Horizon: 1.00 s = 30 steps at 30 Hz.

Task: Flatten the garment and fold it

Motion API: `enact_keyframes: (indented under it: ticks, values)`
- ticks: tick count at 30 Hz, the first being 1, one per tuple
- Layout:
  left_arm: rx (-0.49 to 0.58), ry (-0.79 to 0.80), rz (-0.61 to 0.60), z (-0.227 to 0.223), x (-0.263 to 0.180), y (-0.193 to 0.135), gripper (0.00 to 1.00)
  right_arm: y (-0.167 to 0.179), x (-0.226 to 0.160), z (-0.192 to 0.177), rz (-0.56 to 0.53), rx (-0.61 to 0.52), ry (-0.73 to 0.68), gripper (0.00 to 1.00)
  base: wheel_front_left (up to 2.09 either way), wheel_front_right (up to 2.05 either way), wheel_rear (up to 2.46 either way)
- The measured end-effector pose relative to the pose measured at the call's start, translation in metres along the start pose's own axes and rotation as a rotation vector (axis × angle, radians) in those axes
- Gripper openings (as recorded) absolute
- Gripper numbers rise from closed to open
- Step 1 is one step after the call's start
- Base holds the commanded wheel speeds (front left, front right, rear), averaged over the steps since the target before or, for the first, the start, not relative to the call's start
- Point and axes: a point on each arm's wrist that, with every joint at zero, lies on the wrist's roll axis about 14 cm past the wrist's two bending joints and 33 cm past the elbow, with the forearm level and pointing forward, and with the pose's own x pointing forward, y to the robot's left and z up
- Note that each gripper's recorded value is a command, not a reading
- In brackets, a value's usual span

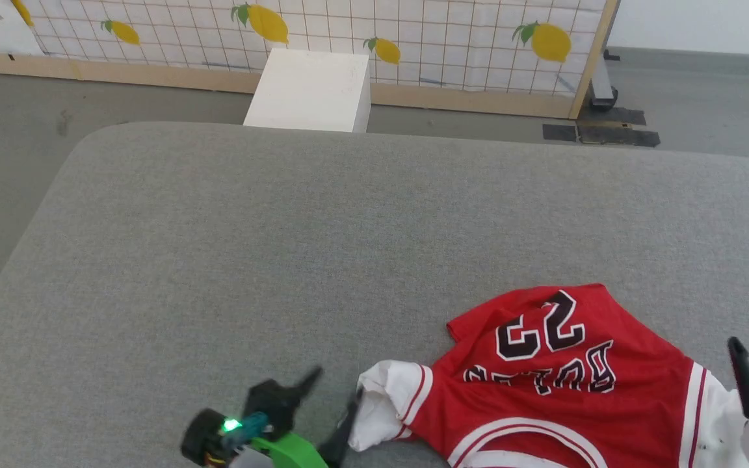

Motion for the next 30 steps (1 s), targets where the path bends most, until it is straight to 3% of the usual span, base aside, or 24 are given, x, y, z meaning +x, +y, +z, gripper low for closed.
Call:
enact_keyframes:
  ticks: [7, 10, 15, 16, 17, 23, 30]
  values:
    - [-0.04, 0.362, -0.183, -0.048, -0.009, -0.034, 1.0, 0.018, 0.005, -0.009, 0.033, 0.055, 0.01, 1.0, 0.0, 0.0, 0.0]
    - [0.046, 0.445, -0.193, -0.053, -0.003, -0.021, 1.0, 0.021, 0.009, -0.017, 0.04, 0.055, 0.039, 1.0, 0.0, 0.0, 0.0]
    - [0.075, 0.538, -0.216, -0.064, 0.01, -0.017, 1.0, 0.025, 0.014, -0.032, 0.047, 0.063, 0.087, 1.0, 0.0, 0.0, 0.0]
    - [0.077, 0.567, -0.228, -0.07, 0.009, -0.019, 0.33, 0.025, 0.015, -0.034, 0.047, 0.066, 0.095, 1.0, 0.0, 0.0, 0.0]
    - [0.083, 0.589, -0.251, -0.075, 0.008, -0.023, 0.0, 0.025, 0.016, -0.037, 0.045, 0.068, 0.102, 1.0, 0.0, 0.0, 0.0]
    - [0.096, 0.598, -0.334, -0.071, 0.013, -0.027, 0.0, 0.02, 0.019, -0.044, 0.031, 0.076, 0.119, 1.0, 0.0, 0.0, 0.0]
    - [0.266, 0.107, -0.149, 0.045, 0.052, 0.034, 0.0, 0.021, 0.012, -0.035, 0.044, 0.072, 0.075, 1.0, 0.0, 0.0, 0.0]
